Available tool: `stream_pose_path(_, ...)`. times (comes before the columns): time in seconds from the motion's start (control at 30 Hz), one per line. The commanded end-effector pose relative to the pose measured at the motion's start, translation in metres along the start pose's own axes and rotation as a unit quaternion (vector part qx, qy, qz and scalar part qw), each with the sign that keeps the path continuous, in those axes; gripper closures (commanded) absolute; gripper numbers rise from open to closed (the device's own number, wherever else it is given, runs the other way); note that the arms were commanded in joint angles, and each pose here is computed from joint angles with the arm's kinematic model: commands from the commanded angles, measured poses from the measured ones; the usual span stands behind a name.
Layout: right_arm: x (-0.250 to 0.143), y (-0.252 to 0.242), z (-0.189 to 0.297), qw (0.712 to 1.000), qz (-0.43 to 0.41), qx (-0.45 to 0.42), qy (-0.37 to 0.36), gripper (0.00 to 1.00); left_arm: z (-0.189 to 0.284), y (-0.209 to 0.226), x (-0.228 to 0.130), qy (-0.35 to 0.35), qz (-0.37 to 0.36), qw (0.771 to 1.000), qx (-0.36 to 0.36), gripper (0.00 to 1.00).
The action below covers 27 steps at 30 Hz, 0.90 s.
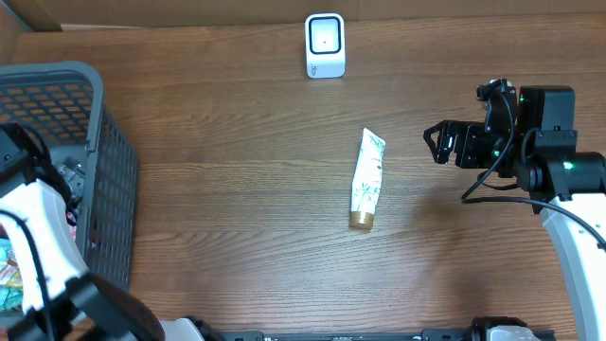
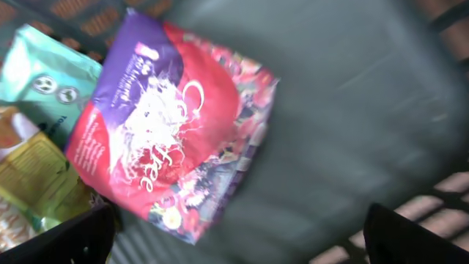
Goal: Scan the item barcode
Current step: 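Reach the left gripper into the basket and grasp the red snack bag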
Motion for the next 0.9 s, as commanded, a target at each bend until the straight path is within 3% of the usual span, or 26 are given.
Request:
stream_pose_path(0.0,0.008,0.005,0.006,1.000,0.006,0.005,-0.015,0.00,-0.021,0.001,-0.004,0.024,-0.050,0.998,0.033,0.00)
stream_pose_path(0.17,0.008,0.005,0.006,1.000,0.006,0.005,-0.015,0.00,-0.048,0.005,-0.014,0.075,-0.077,0.991,0.083,0.01)
stream_pose_path(0.37,0.008,0.005,0.006,1.000,0.006,0.005,-0.015,0.00,-0.061,0.012,-0.014,0.077,-0.062,0.986,0.137,0.00)
stream_pose_path(0.7,0.008,0.005,0.006,1.000,0.006,0.005,-0.015,0.00,-0.079,0.021,-0.012,0.085,-0.048,0.984,0.149,0.04)
stream_pose_path(0.8,0.008,0.005,0.006,1.000,0.006,0.005,-0.015,0.00,-0.080,0.019,-0.009,0.075,-0.044,0.986,0.144,0.12)
stream_pose_path(0.83,0.008,0.005,0.006,1.000,0.006,0.005,-0.015,0.00,-0.080,0.018,-0.008,0.072,-0.042,0.987,0.141,0.17)
stream_pose_path(0.87,0.008,0.005,0.006,1.000,0.006,0.005,-0.015,0.00,-0.081,0.017,-0.007,0.069,-0.041,0.987,0.137,0.29)
Point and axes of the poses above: each gripper's point midway between its finger pads, its own z axis back along the fingers, its own y axis along the line the jaws close on, x = y × z, the point moved 8 cm from there along z, back along the fingers, and after that the axes turned 1 degree about z, right-handed, at the moved point
